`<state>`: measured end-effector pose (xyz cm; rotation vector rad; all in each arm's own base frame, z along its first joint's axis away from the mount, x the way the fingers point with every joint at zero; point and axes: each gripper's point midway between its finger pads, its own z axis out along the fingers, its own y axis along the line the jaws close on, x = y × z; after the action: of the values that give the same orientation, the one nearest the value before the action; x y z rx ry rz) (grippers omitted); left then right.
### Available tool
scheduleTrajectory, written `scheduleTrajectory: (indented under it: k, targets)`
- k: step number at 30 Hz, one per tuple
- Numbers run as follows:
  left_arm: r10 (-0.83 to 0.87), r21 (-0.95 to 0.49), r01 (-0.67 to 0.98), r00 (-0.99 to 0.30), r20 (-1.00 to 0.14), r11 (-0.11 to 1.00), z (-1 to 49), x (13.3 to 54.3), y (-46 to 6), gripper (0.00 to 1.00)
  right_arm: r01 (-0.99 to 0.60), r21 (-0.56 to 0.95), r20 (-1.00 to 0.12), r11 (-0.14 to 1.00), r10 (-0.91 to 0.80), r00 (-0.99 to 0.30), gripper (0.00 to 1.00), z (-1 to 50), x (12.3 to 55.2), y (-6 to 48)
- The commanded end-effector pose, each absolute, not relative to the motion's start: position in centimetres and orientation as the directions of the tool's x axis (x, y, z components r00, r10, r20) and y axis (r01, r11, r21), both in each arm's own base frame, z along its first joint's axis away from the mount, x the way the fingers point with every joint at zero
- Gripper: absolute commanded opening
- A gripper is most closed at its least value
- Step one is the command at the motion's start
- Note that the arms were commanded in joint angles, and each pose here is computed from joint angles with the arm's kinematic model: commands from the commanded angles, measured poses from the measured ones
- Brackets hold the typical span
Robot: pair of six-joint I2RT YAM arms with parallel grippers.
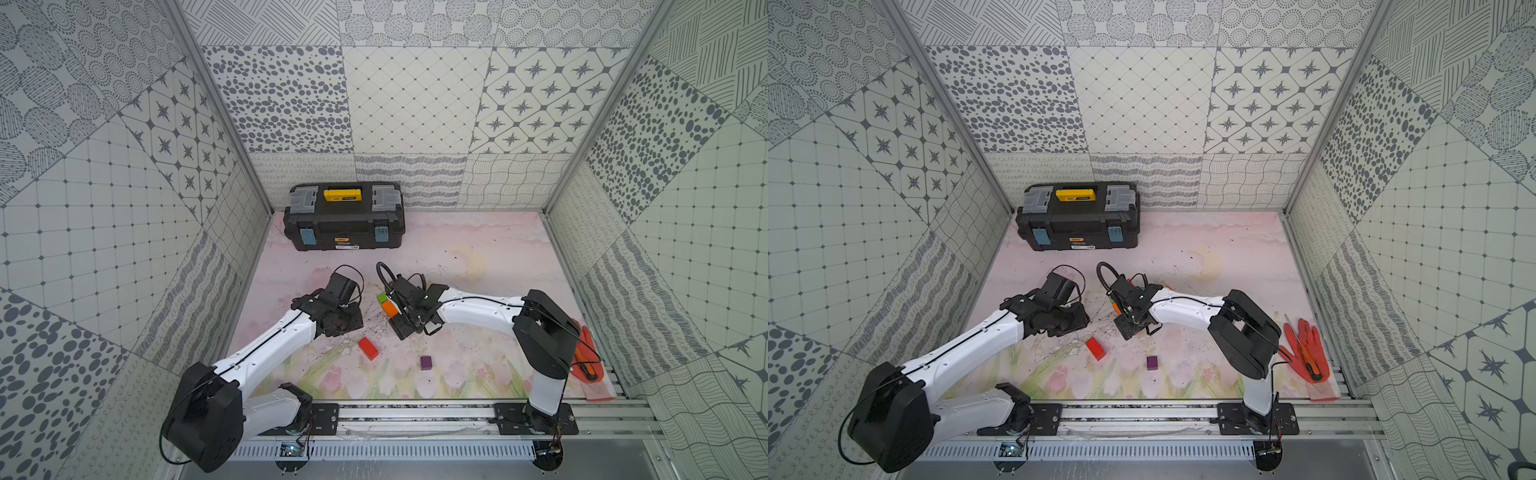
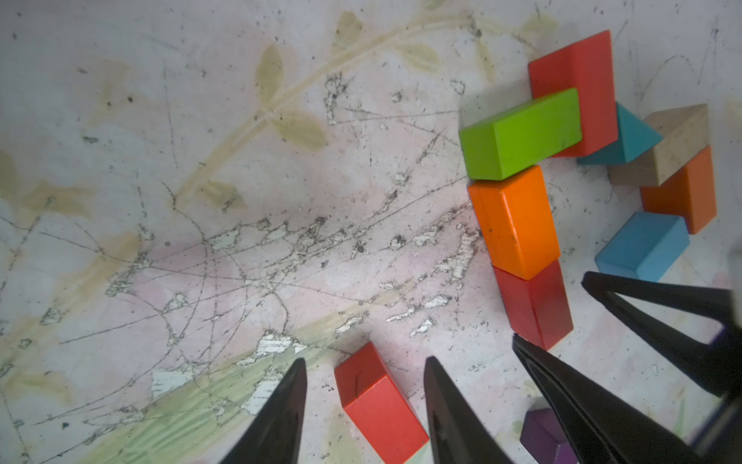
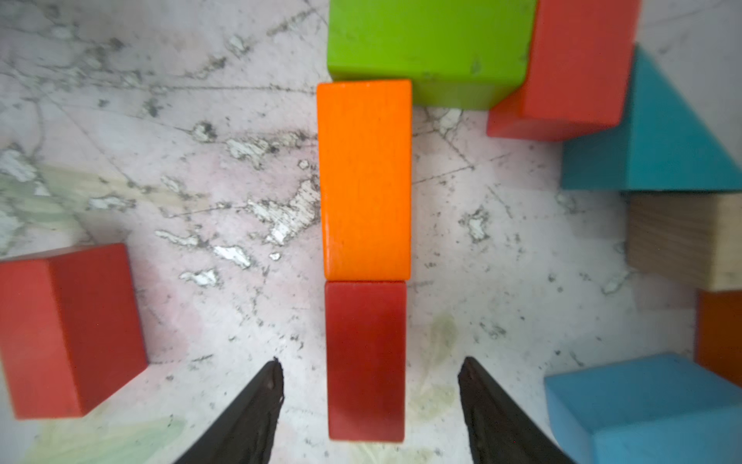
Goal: Assemble a heart with building blocks
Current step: Assemble the building block at the center of the board, then pick up the building block from the center of the board.
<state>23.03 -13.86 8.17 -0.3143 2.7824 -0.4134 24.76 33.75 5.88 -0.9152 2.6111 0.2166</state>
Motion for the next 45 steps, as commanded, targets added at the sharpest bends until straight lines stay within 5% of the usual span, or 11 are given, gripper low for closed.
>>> scheduleTrajectory:
  k: [1,9,23,33,45]
  targets:
    - [-0.226,-0.31,-0.158,-0.954,-0.196,0.937,7.9,20.9,-15.3,0.49,-0.593,0.018,-0.479,0.805,-0.514,-0.712,0.73,9.7,25.2,33.0]
    - [-0.146,-0.235,-0.12,-0.985,-0.097,0.965,6.4,16.7,-18.2,0.52,-0.447,0.016,-0.58,0.894,-0.356,-0.733,0.77,13.8,24.8,28.4]
    - [-0.098,-0.143,-0.097,-0.995,0.003,0.985,4.1,16.0,-18.6,0.55,-0.347,0.049,-0.587,0.937,-0.254,-0.768,0.78,13.6,23.8,24.2]
    - [-0.072,-0.063,-0.073,-0.997,0.011,0.995,3.9,16.3,-17.8,0.49,-0.336,0.054,-0.58,0.94,-0.245,-0.777,0.77,13.4,23.9,23.6]
    - [-0.121,-0.143,-0.113,-0.992,-0.048,0.983,6.4,16.2,-17.7,0.57,-0.345,0.058,-0.564,0.937,-0.254,-0.785,0.76,12.5,23.7,23.8]
